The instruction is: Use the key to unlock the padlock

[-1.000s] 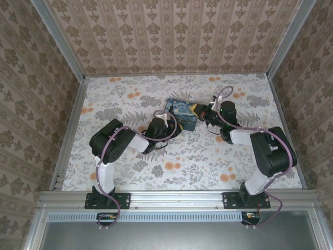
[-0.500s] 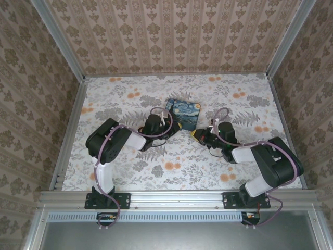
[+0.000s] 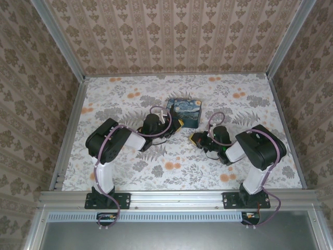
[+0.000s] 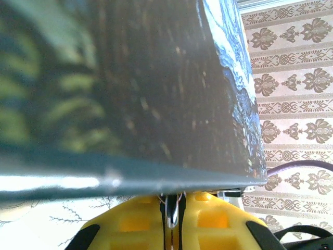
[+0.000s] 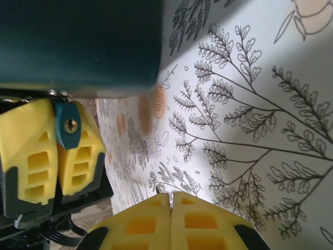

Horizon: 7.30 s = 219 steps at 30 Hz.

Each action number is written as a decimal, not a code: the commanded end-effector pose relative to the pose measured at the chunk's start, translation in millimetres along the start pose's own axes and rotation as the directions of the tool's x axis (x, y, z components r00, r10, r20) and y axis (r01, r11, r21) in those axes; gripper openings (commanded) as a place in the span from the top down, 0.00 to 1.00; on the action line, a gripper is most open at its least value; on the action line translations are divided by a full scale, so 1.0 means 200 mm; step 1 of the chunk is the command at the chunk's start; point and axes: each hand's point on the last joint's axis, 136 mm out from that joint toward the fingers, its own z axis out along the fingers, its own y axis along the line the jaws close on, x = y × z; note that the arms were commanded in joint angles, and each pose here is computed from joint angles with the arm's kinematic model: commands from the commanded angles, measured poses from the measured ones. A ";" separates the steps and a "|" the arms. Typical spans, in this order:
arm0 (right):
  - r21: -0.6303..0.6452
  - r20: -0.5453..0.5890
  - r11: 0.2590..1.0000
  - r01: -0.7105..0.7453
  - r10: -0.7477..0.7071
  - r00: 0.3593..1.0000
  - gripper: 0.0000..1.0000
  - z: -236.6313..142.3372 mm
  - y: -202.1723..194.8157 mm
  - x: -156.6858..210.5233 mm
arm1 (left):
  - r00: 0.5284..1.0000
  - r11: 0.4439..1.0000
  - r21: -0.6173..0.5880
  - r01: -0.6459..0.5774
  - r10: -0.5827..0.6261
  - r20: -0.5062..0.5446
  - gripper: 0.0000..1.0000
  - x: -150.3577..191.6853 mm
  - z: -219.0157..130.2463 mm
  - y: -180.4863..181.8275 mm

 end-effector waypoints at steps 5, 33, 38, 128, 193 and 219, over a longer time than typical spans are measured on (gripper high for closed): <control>-0.049 0.056 0.998 0.034 -0.031 0.998 1.00 0.00 0.14 -0.07 | 0.999 0.997 0.066 -0.028 0.029 -0.013 1.00 0.00 -0.02 -0.11; -0.051 0.073 0.998 0.047 -0.044 0.996 1.00 0.08 0.23 -0.16 | 1.000 0.997 0.068 -0.023 0.024 -0.016 1.00 0.01 -0.02 -0.10; -0.050 0.075 0.997 0.054 -0.050 0.996 1.00 0.08 0.23 -0.16 | 1.000 0.997 0.074 -0.021 0.022 -0.018 1.00 0.01 -0.02 -0.11; -0.262 0.123 0.914 0.311 -0.288 0.950 1.00 0.13 0.53 -0.11 | 0.983 0.949 0.264 0.172 -0.150 -0.102 1.00 0.09 0.03 -0.42; -0.159 -0.045 0.925 0.344 -0.355 0.934 1.00 0.16 0.57 -0.28 | 0.966 0.957 0.251 0.143 -0.080 -0.245 1.00 0.22 0.03 -0.40; -0.329 -0.113 0.941 -0.083 0.048 0.992 1.00 0.29 0.56 -0.31 | 0.975 0.992 0.083 -0.099 0.114 -0.193 1.00 0.20 0.01 -0.19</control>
